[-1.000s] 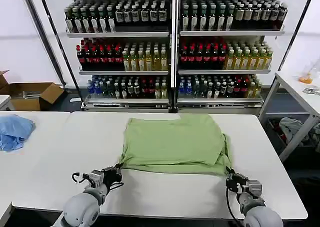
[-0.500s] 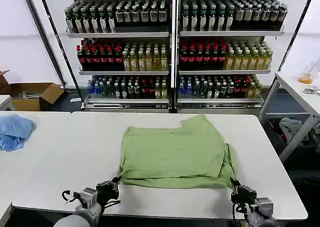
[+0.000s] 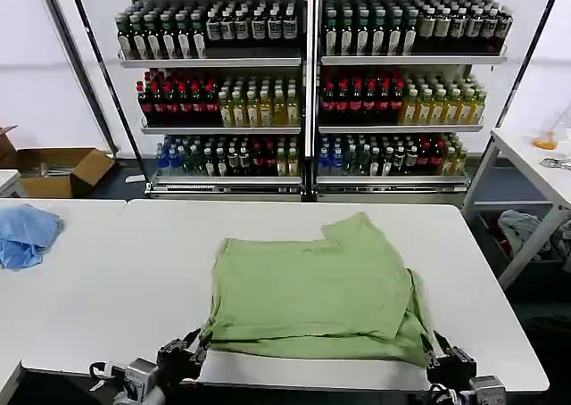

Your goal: Fold and organize the clothes.

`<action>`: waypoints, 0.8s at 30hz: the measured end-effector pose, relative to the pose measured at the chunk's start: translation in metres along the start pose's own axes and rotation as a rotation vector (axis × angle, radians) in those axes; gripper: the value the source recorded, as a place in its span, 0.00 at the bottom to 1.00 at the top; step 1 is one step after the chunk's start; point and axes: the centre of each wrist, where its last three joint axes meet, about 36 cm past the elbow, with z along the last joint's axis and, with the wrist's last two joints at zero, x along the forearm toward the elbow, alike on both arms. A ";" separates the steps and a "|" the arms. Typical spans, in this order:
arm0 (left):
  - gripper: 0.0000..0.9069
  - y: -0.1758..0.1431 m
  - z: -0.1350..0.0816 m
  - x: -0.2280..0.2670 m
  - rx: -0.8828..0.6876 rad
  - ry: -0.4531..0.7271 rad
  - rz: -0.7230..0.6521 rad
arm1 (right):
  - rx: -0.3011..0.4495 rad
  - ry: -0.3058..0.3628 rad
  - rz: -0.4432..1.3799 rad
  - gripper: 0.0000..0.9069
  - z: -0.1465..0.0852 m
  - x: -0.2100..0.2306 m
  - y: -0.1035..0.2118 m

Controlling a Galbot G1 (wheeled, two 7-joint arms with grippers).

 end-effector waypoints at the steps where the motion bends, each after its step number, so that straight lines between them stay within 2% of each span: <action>1: 1.00 0.002 -0.001 -0.002 0.002 -0.007 -0.005 | -0.001 -0.011 0.001 1.00 -0.003 -0.003 -0.001; 11: 1.00 0.020 -0.018 -0.043 0.033 -0.049 -0.057 | -0.023 -0.076 -0.016 1.00 -0.032 -0.055 -0.005; 24: 1.00 0.042 -0.053 -0.119 0.053 -0.087 -0.099 | -0.067 -0.063 -0.059 1.00 -0.070 -0.143 0.000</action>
